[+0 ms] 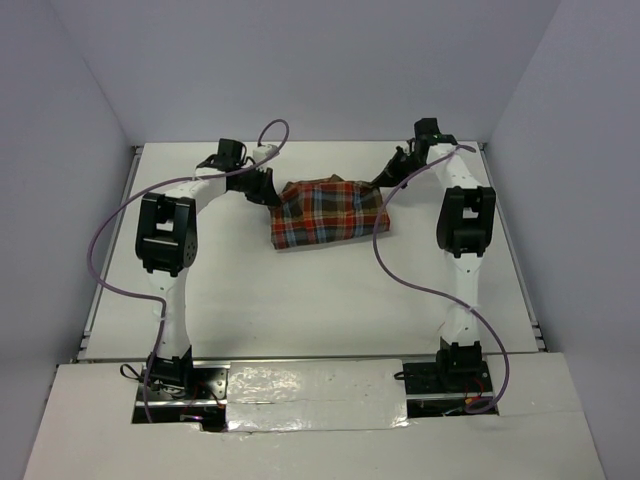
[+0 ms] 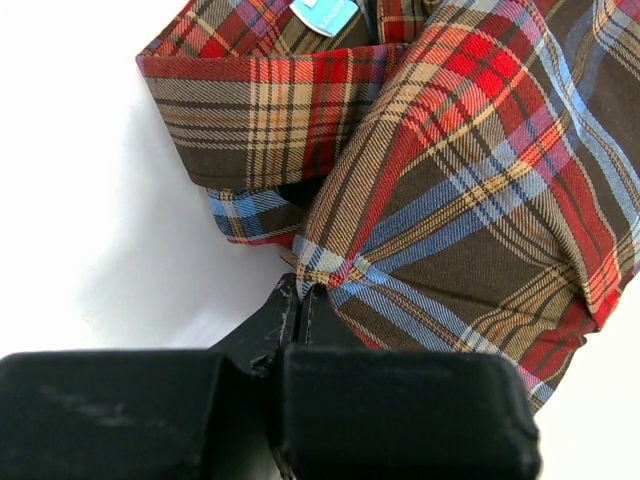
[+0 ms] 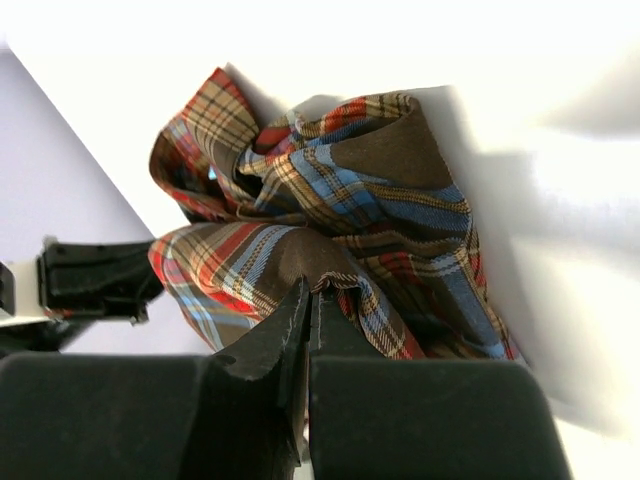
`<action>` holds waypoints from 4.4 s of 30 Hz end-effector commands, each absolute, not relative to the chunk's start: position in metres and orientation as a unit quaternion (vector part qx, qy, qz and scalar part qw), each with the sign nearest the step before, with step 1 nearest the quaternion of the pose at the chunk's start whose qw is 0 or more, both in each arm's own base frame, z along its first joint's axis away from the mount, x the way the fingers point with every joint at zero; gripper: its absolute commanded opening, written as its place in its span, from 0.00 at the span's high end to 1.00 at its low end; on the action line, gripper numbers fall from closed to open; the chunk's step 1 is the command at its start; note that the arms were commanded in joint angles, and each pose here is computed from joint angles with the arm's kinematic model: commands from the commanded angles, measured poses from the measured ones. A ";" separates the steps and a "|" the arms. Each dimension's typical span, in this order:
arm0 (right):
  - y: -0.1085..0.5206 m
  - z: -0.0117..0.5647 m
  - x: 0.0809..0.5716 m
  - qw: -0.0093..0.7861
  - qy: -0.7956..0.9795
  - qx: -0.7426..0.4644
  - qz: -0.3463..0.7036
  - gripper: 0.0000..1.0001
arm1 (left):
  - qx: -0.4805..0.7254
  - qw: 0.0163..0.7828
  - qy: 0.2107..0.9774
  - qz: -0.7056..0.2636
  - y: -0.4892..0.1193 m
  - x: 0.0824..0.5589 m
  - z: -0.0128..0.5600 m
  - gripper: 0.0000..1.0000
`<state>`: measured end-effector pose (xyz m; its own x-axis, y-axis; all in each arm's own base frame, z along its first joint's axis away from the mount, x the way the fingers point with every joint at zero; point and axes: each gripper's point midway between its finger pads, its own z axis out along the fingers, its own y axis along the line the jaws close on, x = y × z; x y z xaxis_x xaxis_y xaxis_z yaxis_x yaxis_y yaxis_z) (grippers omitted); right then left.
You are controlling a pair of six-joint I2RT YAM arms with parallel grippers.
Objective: Fold and stack the long sleeve shirts
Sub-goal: Fold the shirt
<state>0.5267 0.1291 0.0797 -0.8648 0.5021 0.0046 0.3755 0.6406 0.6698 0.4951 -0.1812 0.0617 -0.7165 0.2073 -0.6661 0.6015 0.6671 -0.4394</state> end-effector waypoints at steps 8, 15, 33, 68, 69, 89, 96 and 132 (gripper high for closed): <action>0.099 0.104 0.599 0.239 0.860 0.261 0.368 0.63 | 0.183 0.323 0.872 -0.318 -0.177 0.530 0.058 1.00; 0.093 0.254 0.591 0.456 0.833 0.141 0.280 0.55 | 0.176 0.320 0.880 -0.302 -0.172 0.533 0.059 1.00; 0.212 0.141 0.562 0.401 0.835 0.135 0.352 1.00 | 0.126 0.342 0.889 -0.277 -0.167 0.558 0.067 0.96; 0.219 0.185 0.570 0.419 0.804 0.168 0.387 1.00 | 0.196 0.292 0.868 -0.350 -0.269 0.489 0.148 0.56; 0.220 0.184 0.556 0.417 0.799 0.176 0.396 1.00 | 0.189 0.296 0.869 -0.348 -0.269 0.493 0.145 0.56; 0.160 0.032 0.565 0.331 0.823 0.322 0.330 1.00 | 0.103 0.323 0.912 -0.232 -0.250 0.558 0.039 0.48; 0.155 0.032 0.575 0.324 0.839 0.294 0.323 1.00 | 0.104 0.345 0.906 -0.222 -0.238 0.575 0.053 0.38; 0.184 0.094 0.494 0.298 0.847 0.225 0.379 1.00 | 0.206 0.272 0.903 -0.260 -0.310 0.487 0.085 0.37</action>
